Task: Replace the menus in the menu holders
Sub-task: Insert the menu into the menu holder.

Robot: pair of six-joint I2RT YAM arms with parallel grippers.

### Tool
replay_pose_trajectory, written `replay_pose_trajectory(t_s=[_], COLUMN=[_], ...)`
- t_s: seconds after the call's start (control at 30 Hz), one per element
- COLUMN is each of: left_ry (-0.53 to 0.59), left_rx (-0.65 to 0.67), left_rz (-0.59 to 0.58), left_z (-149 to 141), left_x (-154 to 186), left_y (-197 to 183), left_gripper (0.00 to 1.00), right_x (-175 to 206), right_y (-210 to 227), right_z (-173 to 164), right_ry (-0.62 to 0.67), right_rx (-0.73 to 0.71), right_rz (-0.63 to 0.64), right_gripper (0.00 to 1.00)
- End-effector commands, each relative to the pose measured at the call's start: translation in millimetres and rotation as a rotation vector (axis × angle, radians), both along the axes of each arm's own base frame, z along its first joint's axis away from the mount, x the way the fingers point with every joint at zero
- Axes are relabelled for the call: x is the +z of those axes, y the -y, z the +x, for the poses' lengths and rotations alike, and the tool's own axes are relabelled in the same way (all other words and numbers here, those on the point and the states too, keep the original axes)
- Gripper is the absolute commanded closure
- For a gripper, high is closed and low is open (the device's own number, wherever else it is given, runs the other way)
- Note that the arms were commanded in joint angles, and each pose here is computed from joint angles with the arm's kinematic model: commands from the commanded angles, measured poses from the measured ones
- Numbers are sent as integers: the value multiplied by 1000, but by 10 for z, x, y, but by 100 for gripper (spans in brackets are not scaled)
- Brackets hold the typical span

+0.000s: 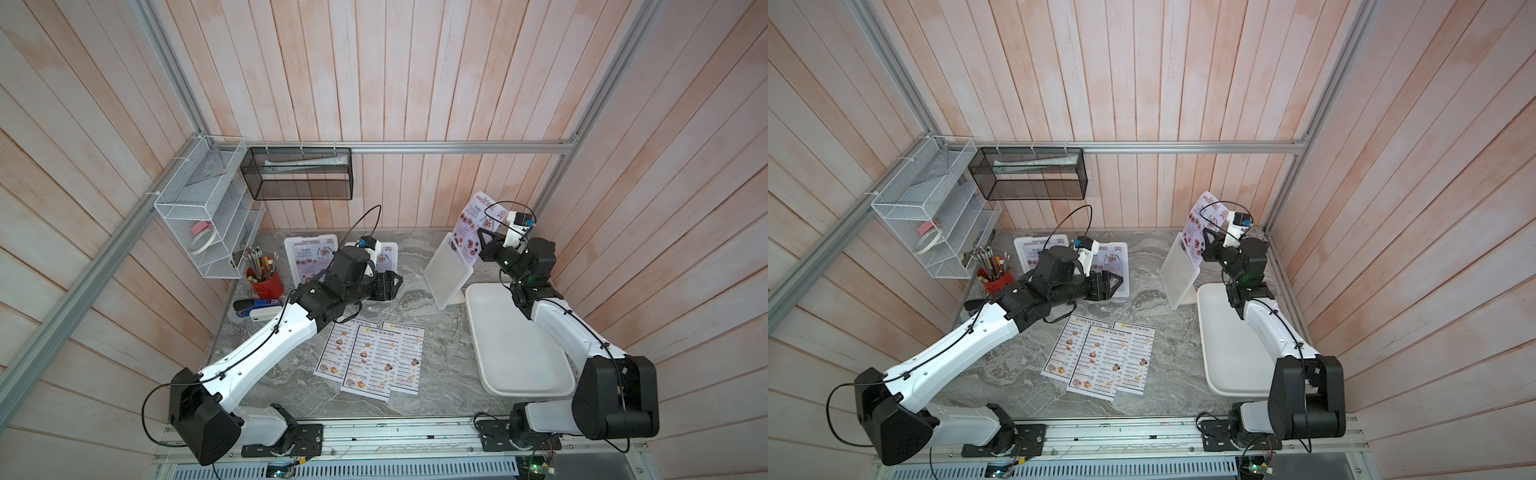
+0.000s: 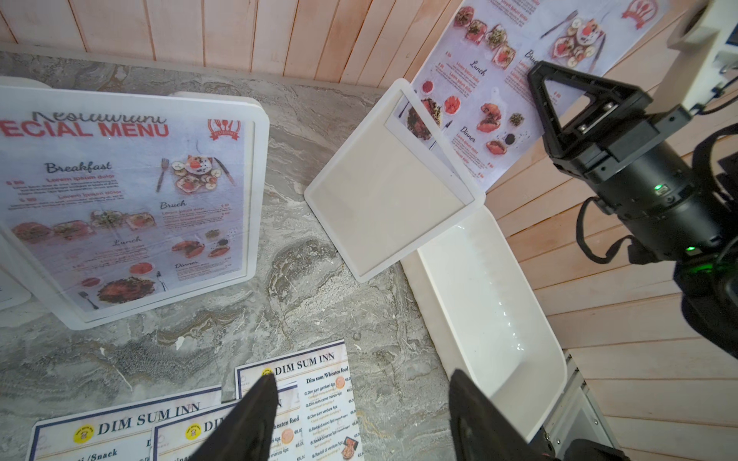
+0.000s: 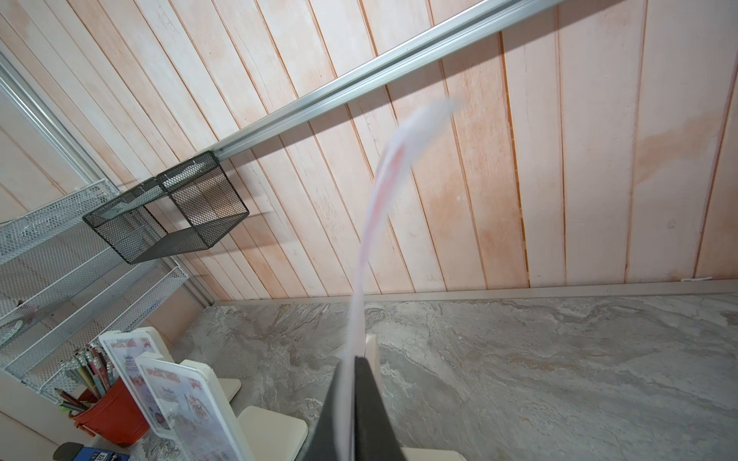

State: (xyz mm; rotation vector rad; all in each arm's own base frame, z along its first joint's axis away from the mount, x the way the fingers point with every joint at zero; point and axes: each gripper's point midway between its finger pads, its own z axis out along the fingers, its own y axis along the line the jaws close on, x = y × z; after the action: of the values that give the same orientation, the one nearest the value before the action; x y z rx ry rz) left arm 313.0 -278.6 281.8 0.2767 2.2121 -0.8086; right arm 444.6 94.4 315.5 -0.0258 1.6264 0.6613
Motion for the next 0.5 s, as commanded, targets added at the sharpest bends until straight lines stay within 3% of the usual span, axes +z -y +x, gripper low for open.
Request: replay_pose_trajectory(t_s=[0.0,0.47], left_ry=[54,55], left_rx=[-13,13], left_rz=[-31,-14], left_z=[-28,-60], left_x=[239,247], left_y=[1,-133], left_gripper=[30,30], right_x=[62,-88], right_y=[-36,-145], right_z=[-46,-223], right_ry=[27,-3], right_rx=[21,43], right_rz=[15,14], right_gripper=[91,90])
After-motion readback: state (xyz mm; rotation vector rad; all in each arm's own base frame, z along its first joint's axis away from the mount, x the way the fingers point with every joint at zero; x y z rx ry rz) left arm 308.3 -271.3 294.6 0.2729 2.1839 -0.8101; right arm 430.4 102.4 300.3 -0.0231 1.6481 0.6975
